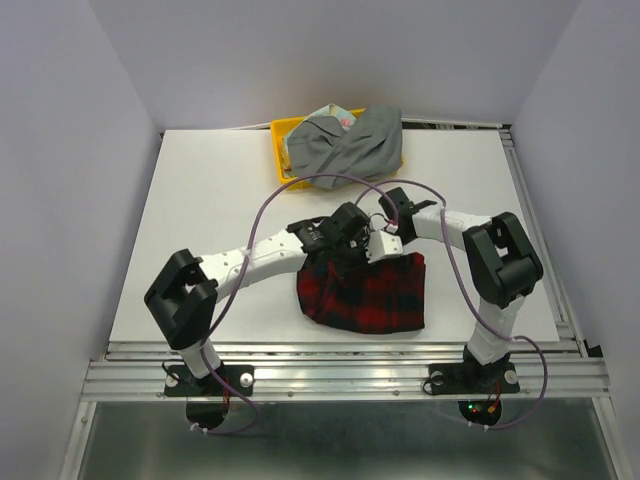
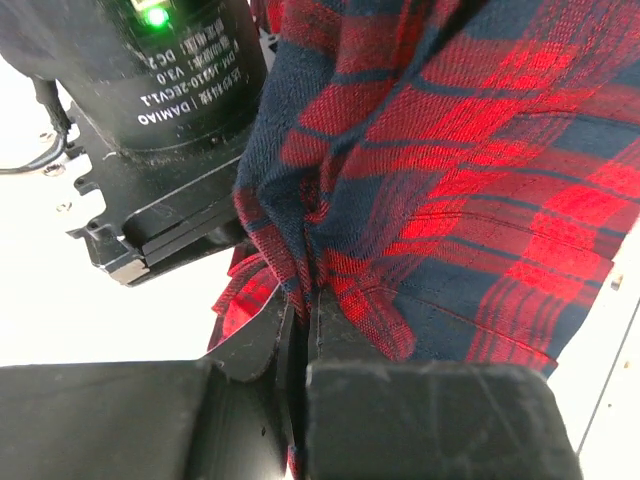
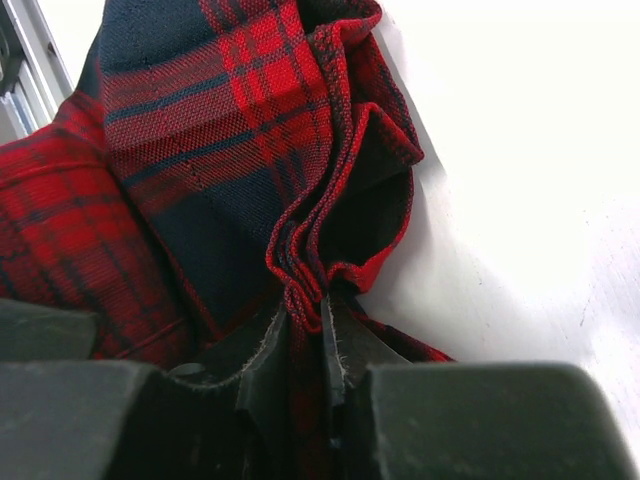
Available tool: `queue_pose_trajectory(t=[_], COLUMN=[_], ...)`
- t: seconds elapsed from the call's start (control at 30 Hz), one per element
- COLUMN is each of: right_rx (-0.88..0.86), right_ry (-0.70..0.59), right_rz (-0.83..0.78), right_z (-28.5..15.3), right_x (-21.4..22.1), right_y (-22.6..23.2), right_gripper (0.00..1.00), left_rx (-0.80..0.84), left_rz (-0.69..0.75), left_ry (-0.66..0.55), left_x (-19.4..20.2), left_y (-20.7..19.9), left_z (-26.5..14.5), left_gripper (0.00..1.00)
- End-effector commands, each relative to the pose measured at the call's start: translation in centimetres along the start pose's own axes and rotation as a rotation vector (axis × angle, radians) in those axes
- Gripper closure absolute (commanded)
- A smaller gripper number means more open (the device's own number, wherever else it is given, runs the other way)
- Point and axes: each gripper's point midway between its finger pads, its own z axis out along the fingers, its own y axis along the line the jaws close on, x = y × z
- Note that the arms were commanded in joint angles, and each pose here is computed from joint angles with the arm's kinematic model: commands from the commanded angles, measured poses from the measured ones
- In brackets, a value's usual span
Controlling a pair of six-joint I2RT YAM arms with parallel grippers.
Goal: Fold and stack the skirts
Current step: Fold the skirt
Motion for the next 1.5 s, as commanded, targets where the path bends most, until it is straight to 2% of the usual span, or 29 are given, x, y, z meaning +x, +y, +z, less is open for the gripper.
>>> queue_pose_trajectory(t=[0.0,0.07,0.13,0.3,0.5,0.67,0.8,0.83,0.93,1.0,1.23,1.47], right_rx=[-0.057,-0.039,-0.037,0.025,0.01,0.107,0.104,0.091,0.054,0.033,-0.061,-0.118], right_ry=[0.019,0.02,0.024,0.035,-0.103,-0.162,-0.151,-0.143,-0.09,-0.063,0.005,0.022], right_rz=[-0.004,-0.01,-0.01,0.018,0.195,0.186,0.174,0.184,0.24,0.254,0.278,0.261], right_z=[0.9,0.8,0.8,0.7,-3.1,-5.9,-6.2,-5.9,-4.3,-3.2,-0.4,0.5], right_x=[0.5,0.4,0.3,-0.3,-5.0,-8.1,-8.5,-8.2,-5.7,-4.6,-1.8,-1.0], right_y=[1.0,0.7,0.7,-0.4,-4.0,-6.5,-6.5,-6.5,-6.8,-6.6,-4.8,-3.0], right_gripper=[0.76,0.66,0.62,0.57,0.49,0.49,0.57,0.63,0.74,0.8,0.92,0.97], left_rx=[-0.128,-0.13,-0.134,-0.133,-0.067,-0.035,-0.032,-0.035,-0.059,-0.065,-0.129,-0.185], left_rz=[0.064,0.063,0.065,0.058,0.056,0.05,0.032,0.029,0.027,0.023,0.03,0.056], left_ry=[-0.049,-0.041,-0.044,-0.049,-0.034,-0.013,-0.015,-0.018,-0.045,-0.03,-0.024,-0.014], left_x=[-0.7,0.3,1.0,2.3,3.6,4.1,3.2,2.8,0.2,-0.1,-1.7,-1.3], left_y=[2.6,2.4,2.3,1.9,0.1,-0.6,-0.5,-0.3,0.8,1.1,2.8,4.2], left_z=[-0.3,0.8,1.7,3.4,4.7,5.1,4.6,4.3,2.9,2.3,0.7,2.6], left_gripper=[1.0,1.0,1.0,1.0,1.0,1.0,0.98,0.98,0.99,0.99,1.0,0.99])
